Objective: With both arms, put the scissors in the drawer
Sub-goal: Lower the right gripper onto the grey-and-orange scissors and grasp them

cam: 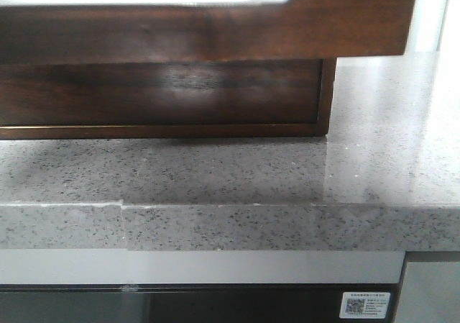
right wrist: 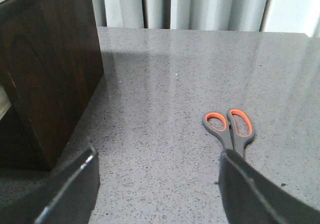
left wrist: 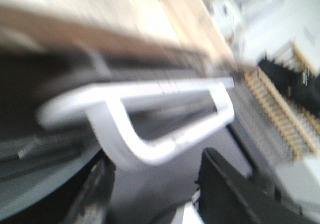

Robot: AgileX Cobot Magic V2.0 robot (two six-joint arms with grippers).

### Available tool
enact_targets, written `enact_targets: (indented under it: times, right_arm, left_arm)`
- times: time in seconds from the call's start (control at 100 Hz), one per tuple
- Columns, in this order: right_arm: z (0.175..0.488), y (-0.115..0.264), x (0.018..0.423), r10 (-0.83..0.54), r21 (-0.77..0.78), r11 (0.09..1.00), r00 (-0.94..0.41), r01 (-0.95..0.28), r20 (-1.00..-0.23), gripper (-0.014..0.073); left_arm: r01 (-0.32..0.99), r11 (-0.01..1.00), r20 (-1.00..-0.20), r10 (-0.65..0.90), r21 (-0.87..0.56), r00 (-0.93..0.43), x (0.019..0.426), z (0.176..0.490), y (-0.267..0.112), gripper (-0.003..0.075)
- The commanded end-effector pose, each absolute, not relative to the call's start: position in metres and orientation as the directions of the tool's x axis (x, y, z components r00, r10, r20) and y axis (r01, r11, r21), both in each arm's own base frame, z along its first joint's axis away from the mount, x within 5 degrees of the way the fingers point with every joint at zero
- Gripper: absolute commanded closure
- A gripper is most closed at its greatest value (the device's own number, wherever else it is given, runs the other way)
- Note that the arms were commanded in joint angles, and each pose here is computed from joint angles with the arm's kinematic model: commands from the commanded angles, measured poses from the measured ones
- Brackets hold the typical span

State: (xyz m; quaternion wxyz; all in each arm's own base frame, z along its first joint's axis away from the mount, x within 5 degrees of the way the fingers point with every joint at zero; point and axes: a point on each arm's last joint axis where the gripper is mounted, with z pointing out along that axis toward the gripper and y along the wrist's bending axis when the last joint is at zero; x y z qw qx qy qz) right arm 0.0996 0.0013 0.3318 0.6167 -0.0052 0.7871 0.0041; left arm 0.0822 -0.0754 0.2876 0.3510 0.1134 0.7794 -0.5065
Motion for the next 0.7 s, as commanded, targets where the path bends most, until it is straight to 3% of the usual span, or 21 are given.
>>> enact_targets:
  times: [0.0, 0.1, 0.23, 0.39, 0.54, 0.69]
  right_arm:
    - [0.349, 0.000, 0.102, -0.012, -0.012, 1.000, -0.134, -0.003, -0.991, 0.0142]
    - [0.349, 0.000, 0.102, -0.023, -0.023, 1.000, -0.134, -0.001, -0.991, 0.0142]
    - [0.349, 0.000, 0.102, -0.032, -0.032, 0.999, -0.161, 0.001, -0.986, 0.0142]
    - [0.357, -0.001, 0.113, -0.032, -0.034, 0.999, -0.296, 0.004, -0.955, 0.0142]
    - [0.367, -0.006, 0.136, -0.026, -0.046, 0.998, -0.453, 0.033, -0.891, 0.0142]
    - [0.372, -0.028, 0.160, 0.047, -0.051, 0.986, -0.552, 0.160, -0.833, 0.0160]
  left_arm:
    - [0.604, 0.418, -0.699, -0.118, -0.679, -0.705, 0.077, 0.300, -0.079, 0.0321]
    - [0.594, 0.499, -0.705, -0.050, -0.631, -0.707, 0.073, 0.304, -0.076, 0.0321]
    - [0.550, 0.678, -0.718, 0.045, -0.488, -0.694, 0.064, 0.312, -0.065, 0.0321]
    - [0.465, 0.836, -0.735, 0.116, -0.291, -0.668, 0.058, 0.324, -0.048, 0.0321]
    - [0.406, 0.903, -0.741, 0.175, -0.141, -0.648, 0.059, 0.332, -0.036, 0.0321]
    - [0.364, 0.931, -0.796, 0.220, -0.001, -0.564, 0.059, 0.347, -0.026, 0.0321]
